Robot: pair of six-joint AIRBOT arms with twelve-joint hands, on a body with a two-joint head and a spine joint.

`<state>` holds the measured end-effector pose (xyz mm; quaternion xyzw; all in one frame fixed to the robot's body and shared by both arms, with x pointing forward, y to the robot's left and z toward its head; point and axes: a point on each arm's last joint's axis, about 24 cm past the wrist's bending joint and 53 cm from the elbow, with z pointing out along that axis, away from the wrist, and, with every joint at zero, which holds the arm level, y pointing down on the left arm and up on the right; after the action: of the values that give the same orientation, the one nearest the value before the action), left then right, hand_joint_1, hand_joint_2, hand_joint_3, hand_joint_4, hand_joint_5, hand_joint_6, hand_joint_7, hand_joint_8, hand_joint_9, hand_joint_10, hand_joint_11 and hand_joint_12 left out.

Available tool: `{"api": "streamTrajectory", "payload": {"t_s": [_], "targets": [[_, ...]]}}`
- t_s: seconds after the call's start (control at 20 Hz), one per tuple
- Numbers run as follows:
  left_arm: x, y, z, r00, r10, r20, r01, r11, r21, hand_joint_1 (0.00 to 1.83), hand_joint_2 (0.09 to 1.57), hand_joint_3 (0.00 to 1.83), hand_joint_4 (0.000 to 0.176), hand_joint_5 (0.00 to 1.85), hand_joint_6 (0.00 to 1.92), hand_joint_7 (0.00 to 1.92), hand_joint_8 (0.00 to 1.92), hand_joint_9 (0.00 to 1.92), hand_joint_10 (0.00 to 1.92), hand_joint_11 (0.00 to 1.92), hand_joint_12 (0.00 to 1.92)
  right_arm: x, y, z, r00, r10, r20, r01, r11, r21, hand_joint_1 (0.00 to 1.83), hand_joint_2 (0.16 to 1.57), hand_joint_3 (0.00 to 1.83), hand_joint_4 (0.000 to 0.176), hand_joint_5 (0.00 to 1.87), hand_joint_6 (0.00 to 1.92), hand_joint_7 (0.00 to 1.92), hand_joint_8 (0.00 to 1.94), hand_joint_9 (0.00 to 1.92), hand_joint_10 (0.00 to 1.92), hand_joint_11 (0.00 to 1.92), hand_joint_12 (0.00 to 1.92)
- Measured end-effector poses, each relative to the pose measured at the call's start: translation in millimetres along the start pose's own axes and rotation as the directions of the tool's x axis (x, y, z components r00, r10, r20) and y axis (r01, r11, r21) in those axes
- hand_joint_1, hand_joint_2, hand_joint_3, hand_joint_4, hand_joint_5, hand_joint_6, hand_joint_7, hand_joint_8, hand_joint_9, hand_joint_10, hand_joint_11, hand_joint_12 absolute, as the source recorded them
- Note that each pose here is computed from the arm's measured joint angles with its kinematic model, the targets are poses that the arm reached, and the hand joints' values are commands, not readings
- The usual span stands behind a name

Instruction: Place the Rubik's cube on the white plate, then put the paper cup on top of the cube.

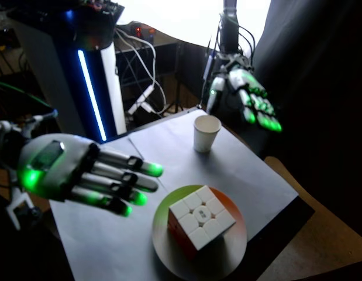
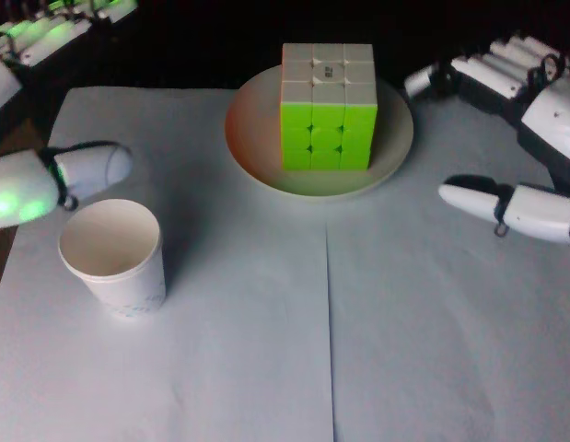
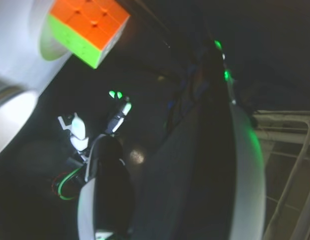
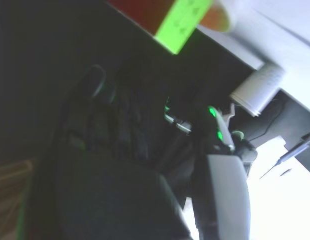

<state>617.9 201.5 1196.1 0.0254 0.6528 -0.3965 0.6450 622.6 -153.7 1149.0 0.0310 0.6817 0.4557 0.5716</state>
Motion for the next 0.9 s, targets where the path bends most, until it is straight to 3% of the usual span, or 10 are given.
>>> {"api": "streamTrajectory", "payload": {"t_s": [0.05, 0.1, 0.15, 0.3, 0.4, 0.5, 0.7, 0.75, 0.8, 0.9], "targets": [[0.1, -1.5, -3.2, 1.0, -0.005, -0.003, 0.005, 1.0, 0.004, 0.41, 1.14, 0.0, 0.045, 0.01, 0.0, 0.0, 0.0, 0.0, 0.0, 0.0, 0.0, 0.2, -0.3, -1.1, 1.0, -0.001, -0.003, 0.001, 1.0, 0.004, 0.82, 1.23, 0.0, 0.015, 0.05, 1.1, 0.2, 1.22, 0.15, 1.24, 0.0, 1.27], [3.0, -5.4, -9.0, 0.9998, -0.013, -0.014, 0.013, 0.9998, 0.014, 0.39, 1.11, 0.0, 0.051, 0.0, 0.0, 0.01, 0.0, 0.0, 0.0, 0.0, 0.0, 0.2, -2.0, -3.6, 1.0, -0.005, -0.006, 0.005, 1.0, 0.008, 0.8, 1.22, 0.0, 0.003, 0.04, 1.14, 0.18, 1.24, 0.14, 1.27, 0.0, 1.19], [6.1, -9.1, -13.5, 0.9993, -0.025, -0.027, 0.026, 0.9993, 0.027, 0.47, 1.05, 0.0, 0.085, 0.0, 0.0, 0.0, 0.0, 0.0, 0.0, 0.0, 0.0, -0.3, -2.3, -4.3, 1.0, -0.006, -0.006, 0.006, 1.0, 0.01, 0.81, 1.22, 0.0, 0.0, 0.01, 1.19, 0.18, 1.29, 0.12, 1.37, 0.0, 1.3], [21.6, -5.3, -28.0, 0.9958, -0.052, -0.076, 0.052, 0.9986, 0.003, 0.48, 0.98, 0.0, 0.044, 0.0, 0.0, 0.02, 0.0, 0.0, 0.0, 0.0, 0.0, -2.2, -3.9, -4.4, 1.0, -0.001, 0.001, 0.001, 1.0, 0.017, 0.77, 1.21, 0.0, 0.0, 0.0, 1.18, 0.19, 1.32, 0.12, 1.37, 0.0, 1.33], [23.0, 3.1, -32.1, 0.9932, -0.084, -0.08, 0.082, 0.9962, -0.029, 0.54, 0.97, 0.0, 0.069, 0.0, 0.0, 0.0, 0.0, 0.0, 0.0, 0.0, 0.0, -2.2, -4.3, -4.4, 1.0, -0.001, 0.001, 0.001, 1.0, 0.019, 0.82, 1.23, 0.0, 0.0, 0.0, 1.04, 0.14, 1.25, 0.13, 1.26, 0.0, 1.39], [25.4, 9.3, -32.4, 0.9912, -0.096, -0.091, 0.091, 0.9945, -0.051, 0.53, 0.99, 0.0, 0.031, 0.0, 0.0, 0.0, 0.0, 0.0, 0.0, 0.01, 0.01, -2.0, -4.3, -4.3, 1.0, 0.0, 0.002, 0.0, 1.0, 0.019, 0.77, 1.22, 0.0, 0.0, 0.0, 1.02, 0.18, 1.3, 0.08, 1.24, 0.0, 1.19], [50.5, 11.3, -34.3, 0.9788, -0.095, -0.182, 0.085, 0.9945, -0.062, 0.59, 1.0, 0.0, 0.091, 0.0, 0.0, 0.0, 0.0, 0.0, 0.0, 0.0, 0.0, 3.1, -8.3, -5.4, 1.0, 0.008, -0.005, -0.008, 1.0, 0.03, 0.81, 1.24, 0.0, 0.0, 0.0, 0.95, 0.13, 0.98, 0.16, 1.19, 0.0, 1.38], [54.1, 11.0, -34.4, 0.9763, -0.094, -0.195, 0.083, 0.9947, -0.061, 0.55, 0.99, 0.0, 0.097, 0.0, 0.0, 0.01, 0.0, 0.0, 0.0, 0.0, 0.0, 3.2, -8.4, -5.4, 1.0, 0.007, -0.006, -0.007, 1.0, 0.03, 0.73, 1.23, 0.0, 0.0, 0.0, 0.99, 0.15, 1.12, 0.11, 1.21, 0.0, 1.22], [57.5, 11.1, -34.4, 0.9741, -0.096, -0.205, 0.085, 0.9945, -0.06, 0.54, 0.99, 0.0, 0.107, 0.0, 0.0, 0.02, 0.0, 0.0, 0.0, 0.0, 0.0, 3.3, -8.4, -5.4, 1.0, 0.007, -0.007, -0.007, 1.0, 0.03, 0.71, 1.23, 0.0, 0.0, 0.0, 1.02, 0.13, 1.14, 0.1, 1.28, 0.0, 1.37], [63.6, 16.5, -33.6, 0.9699, -0.099, -0.223, 0.084, 0.9936, -0.076, 0.72, 0.99, 0.0, 0.083, 0.02, 0.01, 0.05, 0.01, 0.02, 0.01, 0.03, 0.02, 3.2, -8.5, -5.4, 1.0, 0.007, -0.006, -0.007, 1.0, 0.03, 0.81, 1.24, 0.0, 0.0, 0.0, 0.95, 0.1, 1.03, 0.11, 1.28, 0.0, 1.48]]}}
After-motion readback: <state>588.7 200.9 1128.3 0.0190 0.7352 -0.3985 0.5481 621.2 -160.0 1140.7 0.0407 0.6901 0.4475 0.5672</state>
